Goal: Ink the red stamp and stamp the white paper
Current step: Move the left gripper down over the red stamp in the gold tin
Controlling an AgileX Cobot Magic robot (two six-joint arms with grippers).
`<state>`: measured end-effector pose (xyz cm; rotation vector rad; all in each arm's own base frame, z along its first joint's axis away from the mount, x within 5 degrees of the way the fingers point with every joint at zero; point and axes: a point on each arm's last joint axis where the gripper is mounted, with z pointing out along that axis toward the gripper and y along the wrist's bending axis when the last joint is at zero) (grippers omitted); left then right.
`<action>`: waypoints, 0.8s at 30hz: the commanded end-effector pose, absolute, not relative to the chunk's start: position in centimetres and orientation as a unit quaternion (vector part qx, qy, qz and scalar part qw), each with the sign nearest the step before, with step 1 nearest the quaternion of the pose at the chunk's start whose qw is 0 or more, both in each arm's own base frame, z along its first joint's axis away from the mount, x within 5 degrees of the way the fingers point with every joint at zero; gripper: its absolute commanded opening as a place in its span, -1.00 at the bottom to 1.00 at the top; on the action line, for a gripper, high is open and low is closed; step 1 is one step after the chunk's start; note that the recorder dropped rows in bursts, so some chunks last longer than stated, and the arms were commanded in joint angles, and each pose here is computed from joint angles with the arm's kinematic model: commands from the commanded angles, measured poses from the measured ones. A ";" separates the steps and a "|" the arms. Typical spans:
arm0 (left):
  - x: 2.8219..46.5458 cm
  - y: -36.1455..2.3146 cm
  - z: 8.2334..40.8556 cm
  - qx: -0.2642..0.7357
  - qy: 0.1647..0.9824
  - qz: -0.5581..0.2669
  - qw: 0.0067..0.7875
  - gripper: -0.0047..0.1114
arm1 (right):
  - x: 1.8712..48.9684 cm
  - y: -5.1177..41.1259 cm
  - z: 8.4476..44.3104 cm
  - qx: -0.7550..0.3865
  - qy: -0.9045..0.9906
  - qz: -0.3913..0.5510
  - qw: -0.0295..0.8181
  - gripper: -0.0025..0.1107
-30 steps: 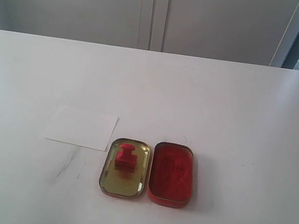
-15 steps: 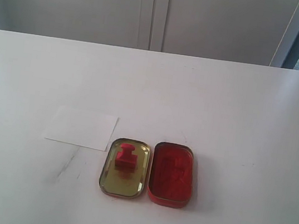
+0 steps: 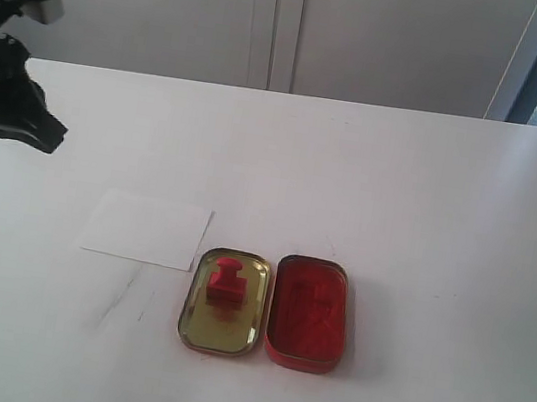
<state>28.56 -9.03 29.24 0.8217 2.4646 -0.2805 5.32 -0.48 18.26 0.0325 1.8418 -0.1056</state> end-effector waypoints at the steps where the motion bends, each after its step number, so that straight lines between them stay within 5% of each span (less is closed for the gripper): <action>1: 29.6 -11.7 29.1 0.340 0.901 -0.118 0.242 -0.92 | 5.3 -0.5 18.2 0.013 0.791 -0.050 0.609 -0.96; 24: 32.9 -20.9 25.3 0.493 0.844 -0.134 0.165 -0.92 | 5.3 -0.5 18.2 0.013 0.791 -0.050 0.609 -0.96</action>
